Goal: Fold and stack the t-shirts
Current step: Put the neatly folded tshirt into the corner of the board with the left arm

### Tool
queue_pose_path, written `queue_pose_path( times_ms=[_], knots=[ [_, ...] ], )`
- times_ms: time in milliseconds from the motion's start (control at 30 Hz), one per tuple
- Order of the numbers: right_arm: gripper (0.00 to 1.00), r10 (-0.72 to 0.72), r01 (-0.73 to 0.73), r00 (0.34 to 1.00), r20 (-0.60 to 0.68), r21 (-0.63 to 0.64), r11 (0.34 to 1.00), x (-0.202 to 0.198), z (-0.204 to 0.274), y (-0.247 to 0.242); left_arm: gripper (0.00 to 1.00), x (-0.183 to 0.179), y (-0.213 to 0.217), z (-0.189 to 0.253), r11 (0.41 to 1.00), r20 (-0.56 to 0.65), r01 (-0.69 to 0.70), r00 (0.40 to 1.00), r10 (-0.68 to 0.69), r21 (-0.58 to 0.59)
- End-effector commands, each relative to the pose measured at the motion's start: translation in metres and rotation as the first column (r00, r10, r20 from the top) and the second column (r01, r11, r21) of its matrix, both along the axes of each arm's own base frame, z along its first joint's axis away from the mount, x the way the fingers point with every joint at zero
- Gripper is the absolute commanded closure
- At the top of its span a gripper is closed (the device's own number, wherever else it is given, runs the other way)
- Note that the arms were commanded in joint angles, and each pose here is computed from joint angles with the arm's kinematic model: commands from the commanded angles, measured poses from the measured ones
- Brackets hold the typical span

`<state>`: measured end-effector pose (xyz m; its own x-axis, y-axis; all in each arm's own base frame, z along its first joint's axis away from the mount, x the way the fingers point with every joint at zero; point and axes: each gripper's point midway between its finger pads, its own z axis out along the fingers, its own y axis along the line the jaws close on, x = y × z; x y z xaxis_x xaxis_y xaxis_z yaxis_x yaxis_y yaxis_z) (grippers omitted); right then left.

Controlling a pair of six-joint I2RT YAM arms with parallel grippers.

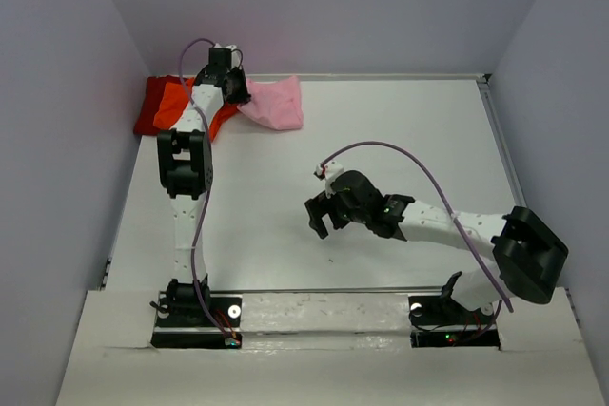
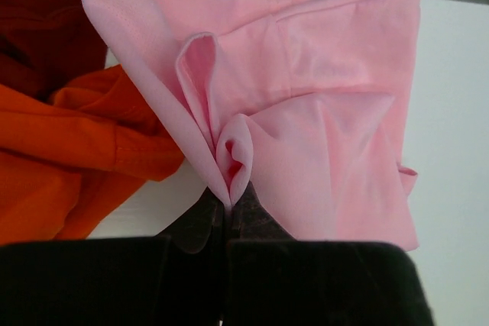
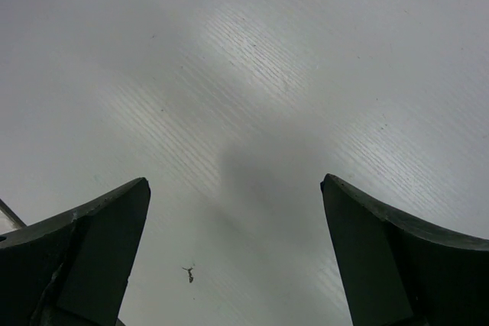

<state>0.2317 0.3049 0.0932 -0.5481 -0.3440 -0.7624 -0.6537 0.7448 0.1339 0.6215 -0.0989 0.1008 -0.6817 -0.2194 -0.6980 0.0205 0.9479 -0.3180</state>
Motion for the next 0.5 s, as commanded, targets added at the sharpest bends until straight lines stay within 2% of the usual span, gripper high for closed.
queue_pose_path(
  times_ms=[0,233,467],
  knots=[
    [0.00,0.023,-0.025,0.999,0.040,0.051,0.998,0.004,0.012,0.016,1.00,-0.005,0.002,0.042,0.996,0.046,0.049,0.998,-0.052,0.080],
    [0.00,0.027,-0.030,0.999,0.042,0.068,0.997,0.006,0.011,0.022,1.00,0.007,0.001,0.097,0.997,0.153,0.048,0.987,-0.056,0.052],
    [0.00,0.022,-0.023,0.999,0.026,0.056,0.998,0.007,0.001,0.023,1.00,0.002,0.012,0.139,0.998,0.219,0.055,0.974,-0.063,0.042]
  ],
)
